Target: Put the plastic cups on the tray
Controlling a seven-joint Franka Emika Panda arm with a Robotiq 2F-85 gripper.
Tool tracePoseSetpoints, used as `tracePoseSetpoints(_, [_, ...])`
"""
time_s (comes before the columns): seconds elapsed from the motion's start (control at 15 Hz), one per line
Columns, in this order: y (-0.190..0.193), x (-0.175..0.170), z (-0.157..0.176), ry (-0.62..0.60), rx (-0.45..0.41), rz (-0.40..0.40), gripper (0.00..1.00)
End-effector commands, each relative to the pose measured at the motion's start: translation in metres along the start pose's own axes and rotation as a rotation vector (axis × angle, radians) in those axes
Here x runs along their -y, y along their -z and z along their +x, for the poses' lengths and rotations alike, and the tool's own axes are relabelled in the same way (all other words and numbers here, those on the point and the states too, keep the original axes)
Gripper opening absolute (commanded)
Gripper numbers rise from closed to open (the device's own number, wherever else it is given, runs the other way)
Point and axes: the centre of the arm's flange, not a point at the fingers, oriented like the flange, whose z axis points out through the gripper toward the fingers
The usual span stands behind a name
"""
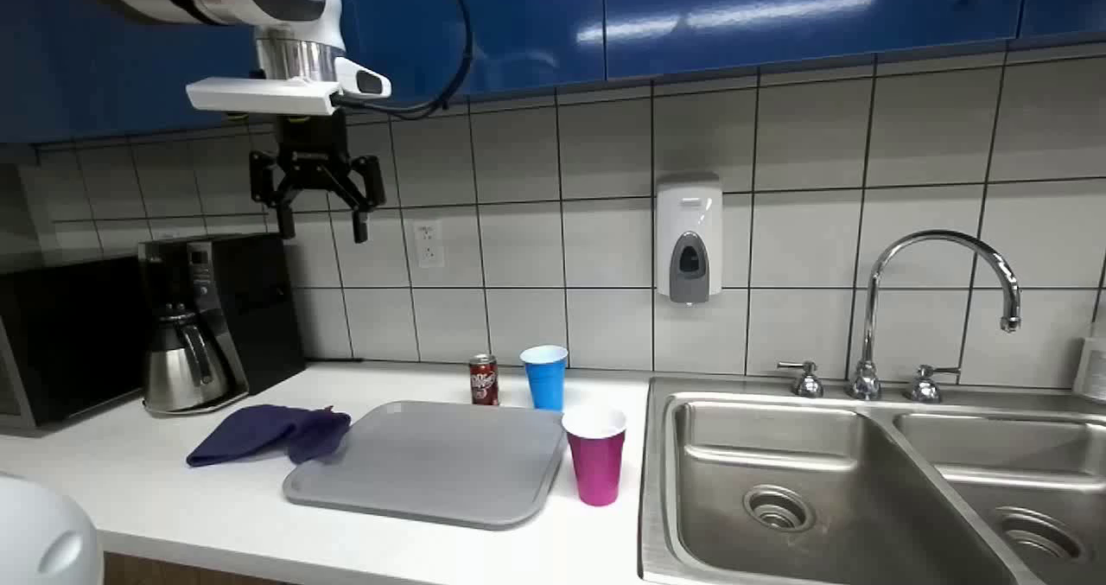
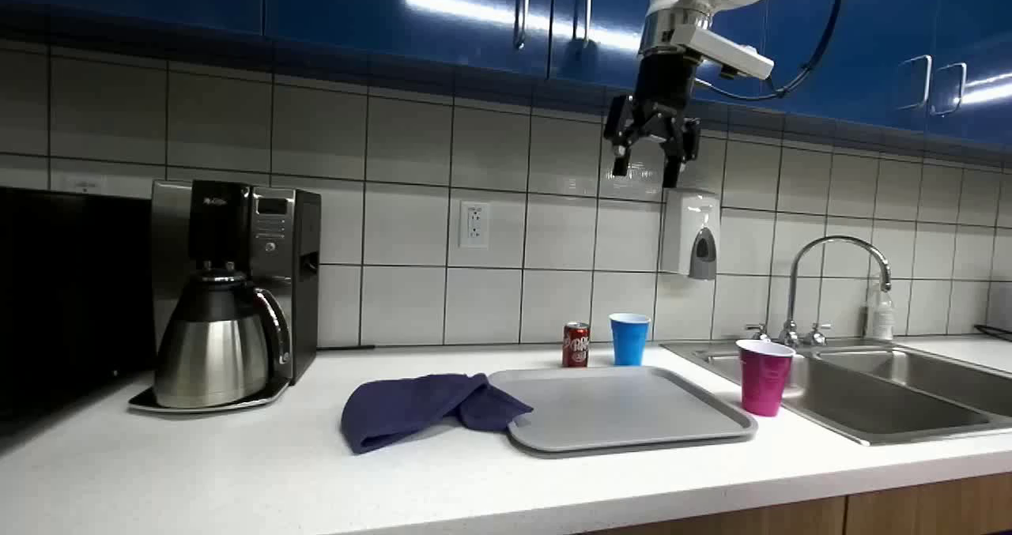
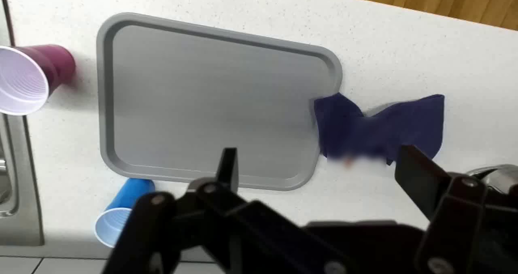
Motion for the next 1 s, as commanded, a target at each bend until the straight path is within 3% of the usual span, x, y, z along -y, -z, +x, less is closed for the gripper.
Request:
tracePoseSetpoints(0.0, [0.000, 0.000, 0.000, 0.000, 0.000, 0.000, 1.00])
tracePoseSetpoints(0.4, [0.000, 0.000, 0.000, 0.000, 0.000, 0.000, 1.00])
tracePoseSetpoints(0.93, [-0.034, -0.005, -0.015, -0.004, 0.041, -0.044, 1.00])
